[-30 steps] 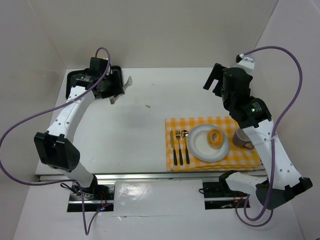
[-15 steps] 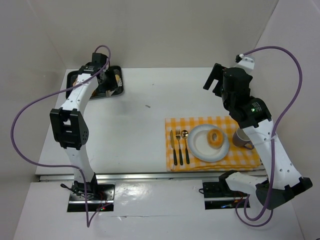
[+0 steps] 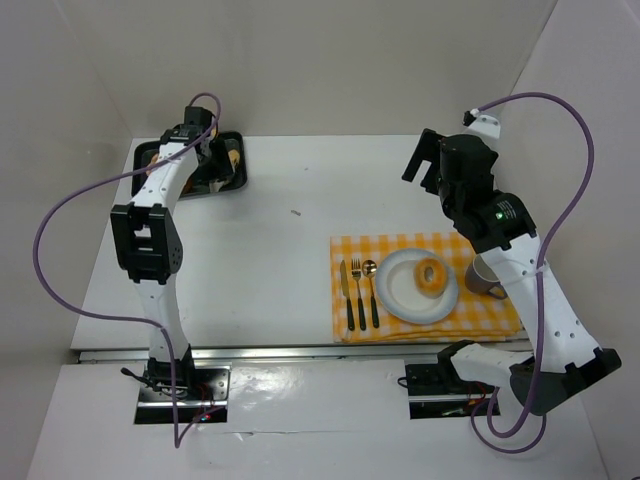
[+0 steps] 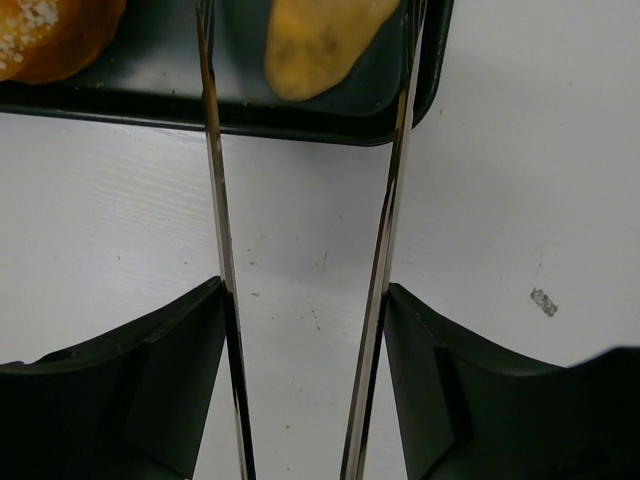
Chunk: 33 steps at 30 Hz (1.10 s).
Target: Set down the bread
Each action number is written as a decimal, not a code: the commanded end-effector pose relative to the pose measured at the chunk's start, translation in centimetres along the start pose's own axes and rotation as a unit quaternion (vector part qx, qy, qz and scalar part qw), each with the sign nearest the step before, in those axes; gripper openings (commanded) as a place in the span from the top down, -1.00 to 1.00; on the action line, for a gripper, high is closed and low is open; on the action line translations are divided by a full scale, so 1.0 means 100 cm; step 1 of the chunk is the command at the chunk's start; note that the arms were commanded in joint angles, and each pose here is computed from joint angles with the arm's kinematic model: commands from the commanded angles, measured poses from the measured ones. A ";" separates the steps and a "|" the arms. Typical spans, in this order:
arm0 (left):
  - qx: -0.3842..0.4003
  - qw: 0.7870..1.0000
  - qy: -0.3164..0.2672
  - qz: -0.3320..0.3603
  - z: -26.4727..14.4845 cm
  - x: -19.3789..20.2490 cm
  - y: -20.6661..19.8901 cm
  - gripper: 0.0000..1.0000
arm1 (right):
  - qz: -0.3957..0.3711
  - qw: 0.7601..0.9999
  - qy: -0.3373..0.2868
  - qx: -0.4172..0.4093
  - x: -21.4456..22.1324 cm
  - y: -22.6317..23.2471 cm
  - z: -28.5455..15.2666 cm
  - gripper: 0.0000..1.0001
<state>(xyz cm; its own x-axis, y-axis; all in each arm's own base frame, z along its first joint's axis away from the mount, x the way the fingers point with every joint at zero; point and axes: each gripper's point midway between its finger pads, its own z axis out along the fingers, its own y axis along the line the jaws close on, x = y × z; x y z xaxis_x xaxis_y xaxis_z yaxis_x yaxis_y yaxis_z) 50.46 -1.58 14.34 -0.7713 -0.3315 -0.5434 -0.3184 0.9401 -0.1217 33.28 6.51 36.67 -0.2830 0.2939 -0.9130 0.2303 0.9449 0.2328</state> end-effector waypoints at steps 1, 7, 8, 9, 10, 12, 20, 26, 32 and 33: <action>0.006 1.000 0.006 0.005 0.009 -0.005 0.003 -0.46 | 0.007 1.000 -0.008 -0.008 -0.005 0.003 -0.001 -0.99; 0.014 1.000 0.011 0.000 0.010 -0.002 0.000 0.13 | 0.007 1.000 -0.008 -0.008 -0.006 0.004 0.001 -0.99; 0.016 1.000 0.004 -0.005 0.004 -0.006 -0.001 0.25 | 0.007 1.000 -0.008 -0.008 -0.006 0.004 0.001 -0.99; 0.025 1.000 -0.018 -0.006 -0.016 -0.017 -0.003 0.36 | 0.007 1.000 -0.008 -0.008 -0.006 0.004 0.001 -0.99; 0.028 0.999 -0.026 -0.007 -0.026 -0.020 -0.003 0.44 | 0.007 1.000 -0.008 -0.008 -0.006 0.004 0.001 -0.99; 0.044 0.997 -0.069 -0.015 -0.065 -0.037 -0.006 0.44 | 0.007 1.000 -0.008 -0.008 -0.006 0.004 0.001 -0.99; 0.131 0.986 -0.105 0.007 -0.150 -0.016 -0.034 0.50 | 0.012 1.000 -0.006 -0.012 -0.004 0.006 0.002 -0.99; 0.256 0.963 -0.039 0.072 -0.185 0.118 -0.104 0.59 | 0.017 1.000 -0.021 -0.003 -0.012 0.001 -0.002 -0.99; 0.380 0.922 0.036 0.061 -0.237 0.228 -0.163 0.59 | 0.015 0.998 -0.050 0.015 -0.032 -0.008 -0.009 -0.99; 0.398 0.915 0.033 0.058 -0.249 0.235 -0.169 0.59 | 0.010 0.999 -0.050 0.016 -0.032 -0.009 -0.009 -0.99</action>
<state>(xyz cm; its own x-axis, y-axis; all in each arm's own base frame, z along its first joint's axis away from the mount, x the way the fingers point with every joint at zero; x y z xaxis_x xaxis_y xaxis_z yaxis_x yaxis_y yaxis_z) 24.54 -23.66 18.42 -0.8724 -0.0647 -0.4844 0.2033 0.8533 -0.4801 33.44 6.02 36.78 -0.2720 0.2910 -0.9172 0.2493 0.9419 0.2249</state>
